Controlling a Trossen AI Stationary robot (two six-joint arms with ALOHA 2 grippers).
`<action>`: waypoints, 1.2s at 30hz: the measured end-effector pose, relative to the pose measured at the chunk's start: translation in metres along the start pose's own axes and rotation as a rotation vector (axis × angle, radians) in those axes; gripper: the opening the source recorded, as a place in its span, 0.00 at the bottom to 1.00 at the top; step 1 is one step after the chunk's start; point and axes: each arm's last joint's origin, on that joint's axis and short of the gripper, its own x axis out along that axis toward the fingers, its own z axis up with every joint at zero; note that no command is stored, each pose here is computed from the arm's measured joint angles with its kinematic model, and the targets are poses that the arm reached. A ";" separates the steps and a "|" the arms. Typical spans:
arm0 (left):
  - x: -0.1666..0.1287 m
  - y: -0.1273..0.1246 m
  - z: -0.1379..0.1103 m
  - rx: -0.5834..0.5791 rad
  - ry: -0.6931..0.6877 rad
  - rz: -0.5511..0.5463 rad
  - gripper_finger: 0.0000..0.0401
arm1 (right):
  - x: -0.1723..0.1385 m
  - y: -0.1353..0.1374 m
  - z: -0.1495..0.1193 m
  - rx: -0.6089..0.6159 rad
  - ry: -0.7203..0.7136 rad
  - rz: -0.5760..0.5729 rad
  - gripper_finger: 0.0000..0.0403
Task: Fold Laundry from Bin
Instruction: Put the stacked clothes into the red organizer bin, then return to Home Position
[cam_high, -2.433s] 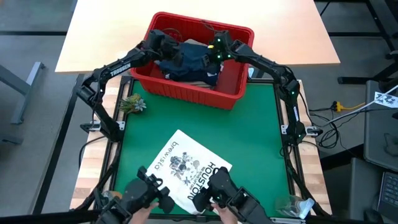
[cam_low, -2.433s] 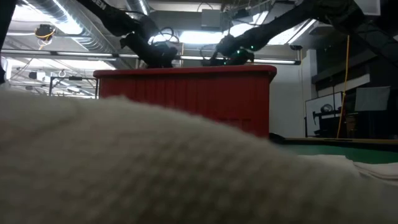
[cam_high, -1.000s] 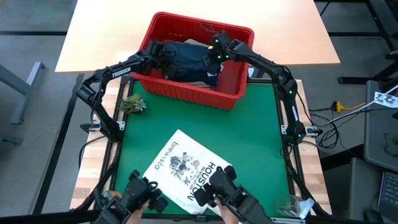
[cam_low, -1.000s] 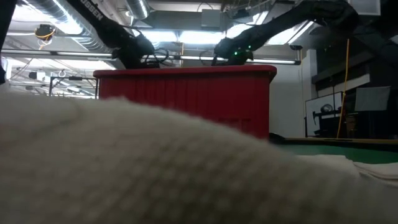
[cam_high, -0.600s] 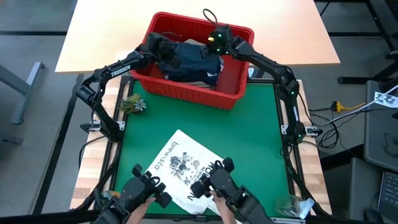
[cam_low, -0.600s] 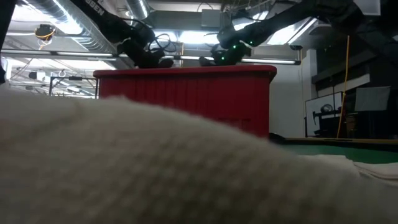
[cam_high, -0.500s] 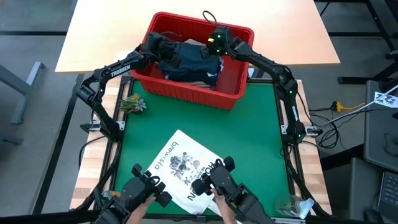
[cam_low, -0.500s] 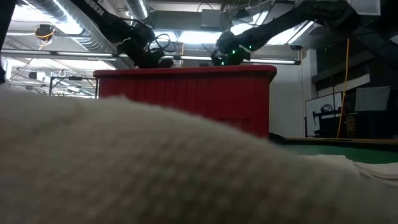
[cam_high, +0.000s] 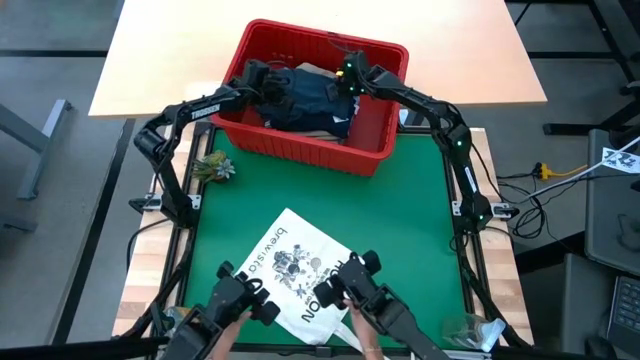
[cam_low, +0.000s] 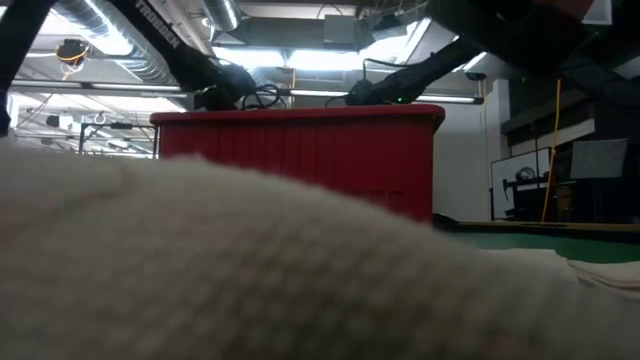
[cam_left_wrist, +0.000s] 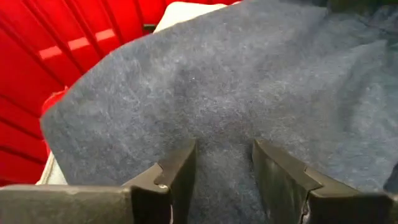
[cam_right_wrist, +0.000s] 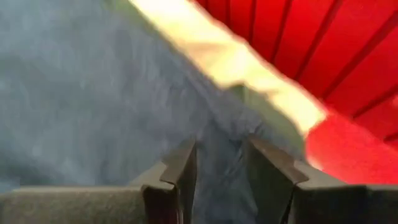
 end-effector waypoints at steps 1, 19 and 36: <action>0.000 0.000 0.000 0.000 0.002 0.004 0.38 | 0.001 0.000 -0.002 -0.001 0.019 0.002 0.33; -0.146 -0.005 0.077 0.021 -0.407 -0.074 0.38 | -0.152 0.016 0.061 -0.094 -0.201 0.108 0.33; -0.346 -0.025 0.047 -0.045 -0.675 -0.180 0.38 | -0.397 0.020 0.037 -0.162 -0.324 0.336 0.33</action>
